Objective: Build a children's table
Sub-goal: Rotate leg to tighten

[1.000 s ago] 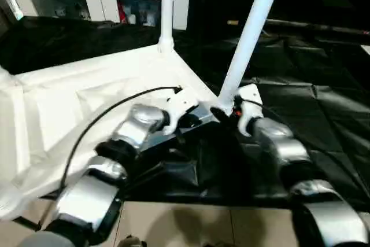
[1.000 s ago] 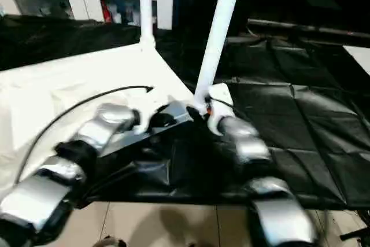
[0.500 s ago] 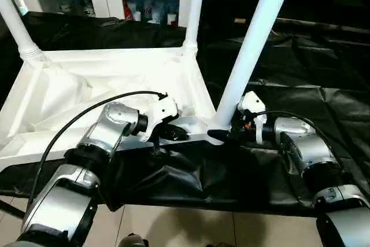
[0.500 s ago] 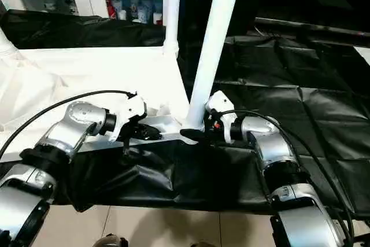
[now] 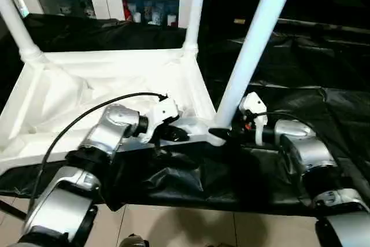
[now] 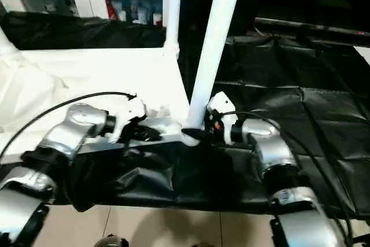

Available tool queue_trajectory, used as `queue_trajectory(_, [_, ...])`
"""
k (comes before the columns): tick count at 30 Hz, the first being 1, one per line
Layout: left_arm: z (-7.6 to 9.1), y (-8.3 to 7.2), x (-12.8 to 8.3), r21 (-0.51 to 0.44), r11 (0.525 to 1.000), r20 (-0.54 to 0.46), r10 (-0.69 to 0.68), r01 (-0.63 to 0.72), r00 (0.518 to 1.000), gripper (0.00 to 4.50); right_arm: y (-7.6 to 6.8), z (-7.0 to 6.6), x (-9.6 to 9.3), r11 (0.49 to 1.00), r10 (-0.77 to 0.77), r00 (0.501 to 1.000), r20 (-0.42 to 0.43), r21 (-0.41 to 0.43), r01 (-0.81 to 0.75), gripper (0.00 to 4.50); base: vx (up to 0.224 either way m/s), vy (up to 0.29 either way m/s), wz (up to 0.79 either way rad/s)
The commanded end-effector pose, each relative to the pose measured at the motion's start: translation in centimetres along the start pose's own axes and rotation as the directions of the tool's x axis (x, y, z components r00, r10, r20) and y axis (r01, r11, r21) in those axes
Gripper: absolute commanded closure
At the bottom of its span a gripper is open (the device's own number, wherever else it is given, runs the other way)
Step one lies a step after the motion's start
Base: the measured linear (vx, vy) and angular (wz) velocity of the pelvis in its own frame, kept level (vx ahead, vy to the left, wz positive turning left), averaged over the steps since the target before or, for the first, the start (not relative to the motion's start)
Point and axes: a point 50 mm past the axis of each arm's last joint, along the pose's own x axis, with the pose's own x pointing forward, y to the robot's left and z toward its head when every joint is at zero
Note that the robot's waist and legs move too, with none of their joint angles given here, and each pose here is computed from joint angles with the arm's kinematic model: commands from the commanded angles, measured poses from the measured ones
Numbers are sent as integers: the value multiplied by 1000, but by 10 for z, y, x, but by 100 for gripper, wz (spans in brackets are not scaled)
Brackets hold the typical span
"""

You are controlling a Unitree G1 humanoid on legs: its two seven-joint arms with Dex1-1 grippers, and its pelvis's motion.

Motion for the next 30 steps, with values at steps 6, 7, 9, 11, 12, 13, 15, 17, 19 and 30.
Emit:
queue_trajectory(6, [11, 4, 33, -124, 960, -24, 249, -250, 968, 450, 12, -31, 33, 905, -322, 936, -144, 243, 349, 183, -26, -2, 0])
queue_trajectory(7, [16, 2, 40, -129, 956, -18, 263, -263, 965, 450, 17, -29, 41, 878, -355, 922, -153, 286, 385, 183, 0, 0, 0])
queue_trajectory(9, [23, -2, 49, -122, 956, -13, 268, -268, 963, 450, 25, -24, 54, 854, -381, 912, -155, 318, 411, 183, 0, 0, 0])
queue_trajectory(11, [26, -4, 53, -113, 959, -6, 260, -259, 965, 450, 30, -20, 61, 864, -376, 915, -145, 302, 403, 183, 0, 0, 0])
queue_trajectory(12, [27, -5, 53, -113, 959, -6, 260, -259, 966, 450, 31, -19, 62, 865, -376, 916, -144, 299, 402, 183, 0, 0, 0])
queue_trajectory(13, [29, -6, 56, -112, 961, -2, 255, -254, 967, 450, 36, -13, 68, 879, -372, 919, -133, 269, 394, 183, 0, 0, 0])
queue_trajectory(15, [28, -6, 55, -97, 962, -1, 255, -254, 967, 450, 38, -8, 72, 892, -360, 927, -109, 251, 376, 183, 0, 0, 0])
queue_trajectory(17, [25, -5, 51, -87, 966, -1, 245, -244, 970, 450, 36, -6, 71, 894, -354, 931, -90, 259, 365, 183, 0, 0, 0])
queue_trajectory(19, [22, -4, 48, -85, 968, -3, 238, -237, 971, 450, 34, -5, 69, 895, -351, 933, -77, 266, 358, 114, 0, 0, 0])
queue_trajectory(30, [6, -8, 20, -12, 1000, 35, -2, 2, 999, 450, 8, 6, 13, 997, 18, 1000, 18, -71, -17, 114, 0, 0, 0])
